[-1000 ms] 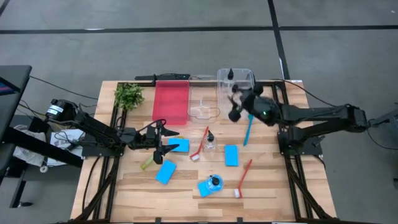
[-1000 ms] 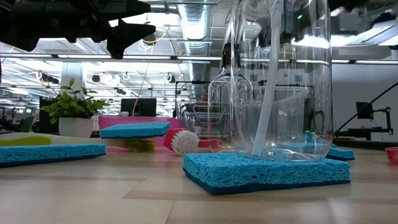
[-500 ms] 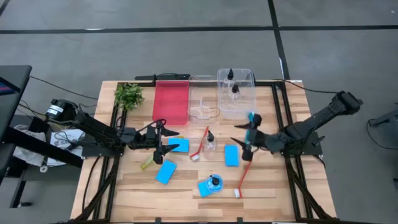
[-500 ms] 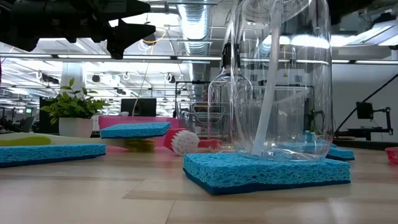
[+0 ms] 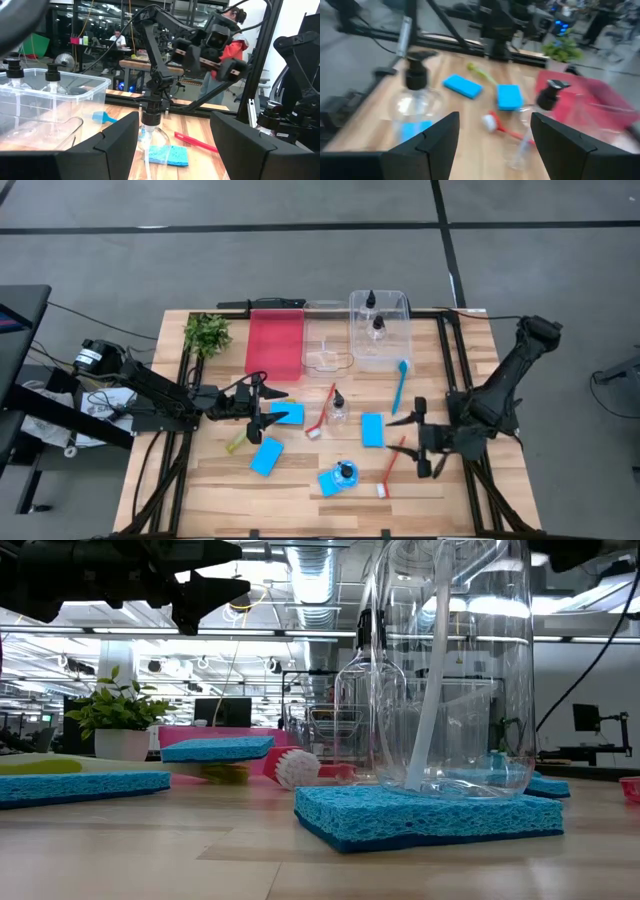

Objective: Pick & Place Kitchen Sink Supplies
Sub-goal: Put the bottom soap dispenser into the right transparent bin

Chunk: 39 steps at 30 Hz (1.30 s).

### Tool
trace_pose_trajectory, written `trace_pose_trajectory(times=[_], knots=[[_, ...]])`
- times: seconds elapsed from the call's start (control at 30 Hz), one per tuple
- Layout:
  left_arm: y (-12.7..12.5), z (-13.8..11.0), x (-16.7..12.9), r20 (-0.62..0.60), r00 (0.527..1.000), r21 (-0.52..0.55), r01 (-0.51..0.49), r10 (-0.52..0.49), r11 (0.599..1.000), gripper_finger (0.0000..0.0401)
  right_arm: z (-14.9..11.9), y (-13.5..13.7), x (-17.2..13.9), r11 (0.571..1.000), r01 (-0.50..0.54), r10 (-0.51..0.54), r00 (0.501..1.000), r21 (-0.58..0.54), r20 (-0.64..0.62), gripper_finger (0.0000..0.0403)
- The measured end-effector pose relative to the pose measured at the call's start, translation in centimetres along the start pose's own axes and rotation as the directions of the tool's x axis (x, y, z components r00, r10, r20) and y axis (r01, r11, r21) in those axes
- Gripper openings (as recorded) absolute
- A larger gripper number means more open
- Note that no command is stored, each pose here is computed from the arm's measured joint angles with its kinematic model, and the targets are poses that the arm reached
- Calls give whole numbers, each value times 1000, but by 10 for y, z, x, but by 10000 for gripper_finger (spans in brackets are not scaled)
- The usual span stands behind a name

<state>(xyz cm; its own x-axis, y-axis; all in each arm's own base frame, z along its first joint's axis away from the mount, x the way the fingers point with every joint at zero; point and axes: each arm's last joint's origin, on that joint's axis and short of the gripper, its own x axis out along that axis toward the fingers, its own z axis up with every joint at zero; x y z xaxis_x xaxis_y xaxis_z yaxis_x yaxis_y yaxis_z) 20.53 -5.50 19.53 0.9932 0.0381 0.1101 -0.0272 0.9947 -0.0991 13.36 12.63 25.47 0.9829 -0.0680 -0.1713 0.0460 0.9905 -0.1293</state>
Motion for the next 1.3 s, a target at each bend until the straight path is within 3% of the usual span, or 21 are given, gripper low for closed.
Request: trace_pose_trajectory(times=[0.17,0.33,0.7,1.3], knots=[[0,0,0,1,1000,3,-2,2,1000,248,0,5,-3,990,-108,109,994,91,-6,240],[2,0,1,3,1000,3,-7,7,1000,248,0,11,6,984,-97,97,995,151,8,240],[6,1,2,6,1000,5,-30,30,1000,248,-5,35,35,993,-113,112,993,43,21,240],[6,1,2,7,1000,5,-30,30,1000,248,4,56,62,997,-76,76,997,-5,-16,241]])
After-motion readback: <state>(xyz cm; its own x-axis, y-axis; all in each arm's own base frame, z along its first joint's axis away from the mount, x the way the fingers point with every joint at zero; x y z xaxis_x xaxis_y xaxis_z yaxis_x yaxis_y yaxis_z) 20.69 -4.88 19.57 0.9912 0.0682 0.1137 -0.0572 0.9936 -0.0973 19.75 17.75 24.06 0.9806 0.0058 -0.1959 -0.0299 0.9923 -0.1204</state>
